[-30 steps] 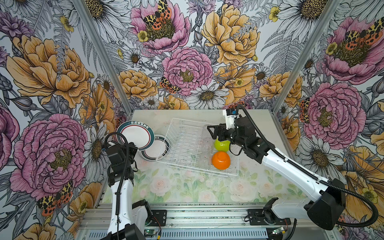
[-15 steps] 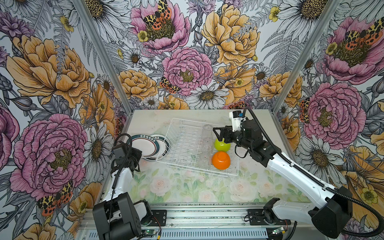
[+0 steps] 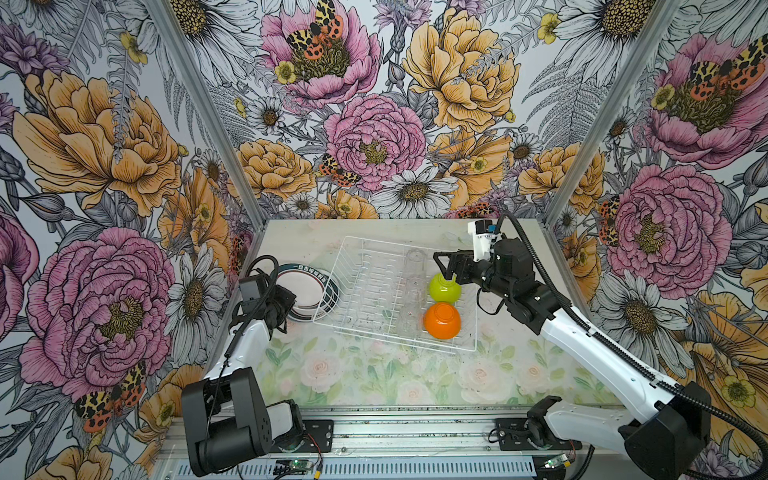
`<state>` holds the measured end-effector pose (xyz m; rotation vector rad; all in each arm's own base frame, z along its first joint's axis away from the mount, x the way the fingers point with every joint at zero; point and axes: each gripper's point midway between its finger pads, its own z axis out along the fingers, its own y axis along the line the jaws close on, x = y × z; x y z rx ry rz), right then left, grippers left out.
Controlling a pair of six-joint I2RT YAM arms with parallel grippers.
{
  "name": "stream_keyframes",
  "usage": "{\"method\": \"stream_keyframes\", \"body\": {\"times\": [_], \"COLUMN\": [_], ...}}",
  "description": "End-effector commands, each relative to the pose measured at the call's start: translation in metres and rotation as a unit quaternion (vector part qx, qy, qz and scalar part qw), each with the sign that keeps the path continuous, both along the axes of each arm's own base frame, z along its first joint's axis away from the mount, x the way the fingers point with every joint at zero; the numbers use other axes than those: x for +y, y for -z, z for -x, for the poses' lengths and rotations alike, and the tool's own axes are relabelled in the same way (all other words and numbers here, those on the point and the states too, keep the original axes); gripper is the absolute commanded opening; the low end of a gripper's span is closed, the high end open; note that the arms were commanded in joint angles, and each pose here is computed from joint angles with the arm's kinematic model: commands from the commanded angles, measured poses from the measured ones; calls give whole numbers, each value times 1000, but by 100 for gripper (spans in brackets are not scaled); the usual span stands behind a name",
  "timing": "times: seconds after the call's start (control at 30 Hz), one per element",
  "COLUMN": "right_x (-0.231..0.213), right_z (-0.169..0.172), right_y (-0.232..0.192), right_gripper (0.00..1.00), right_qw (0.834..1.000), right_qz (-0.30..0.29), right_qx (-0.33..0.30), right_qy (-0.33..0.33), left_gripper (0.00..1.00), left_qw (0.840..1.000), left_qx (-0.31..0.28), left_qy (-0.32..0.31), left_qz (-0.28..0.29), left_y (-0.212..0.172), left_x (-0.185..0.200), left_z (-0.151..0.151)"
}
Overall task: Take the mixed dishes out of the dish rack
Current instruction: 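Lower the plate onto the plate stack and open the left gripper, then raise the left gripper while the right gripper moves over the lime-green bowl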
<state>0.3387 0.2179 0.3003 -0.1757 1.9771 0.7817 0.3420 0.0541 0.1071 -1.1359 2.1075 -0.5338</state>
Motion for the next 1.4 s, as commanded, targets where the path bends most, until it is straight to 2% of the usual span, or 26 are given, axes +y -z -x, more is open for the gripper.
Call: {"method": "stream_keyframes", "body": {"times": [0.0, 0.07, 0.1, 0.17, 0.33, 0.7, 1.07, 1.37], "right_x": [-3, -4, -4, -6, -8, -10, -31, -47], "right_z": [3, 3, 3, 2, 2, 3, 10, 9], "right_y": [-13, -10, -9, -6, -3, 19, 34, 40], "right_gripper": [85, 85, 85, 85, 85, 85, 85, 86], "right_qw": [1000, 1000, 1000, 1000, 1000, 1000, 996, 991], "right_qz": [-19, -18, -18, -17, -15, 23, 77, 121], "right_qx": [-11, -7, -6, -3, 0, 15, 22, 24], "right_qy": [-3, 0, 1, 6, 9, 1, 23, 47], "left_gripper": [1, 13, 22, 53, 99, 99, 99, 99], "left_qw": [999, 999, 999, 999, 998, 991, 969, 959], "left_qx": [-19, -12, -8, 2, 26, 68, 140, 156], "left_qy": [24, 34, 38, 45, 57, 109, 203, 220], "left_qz": [-16, -13, -11, -11, -24, -41, -33, -85], "left_y": [-14, -11, -9, -8, -9, -8, 13, -5], "left_x": [-4, -9, -11, -13, -18, -33, -57, -55], "left_z": [-10, -9, -8, -6, 2, 6, 17, 26]}}
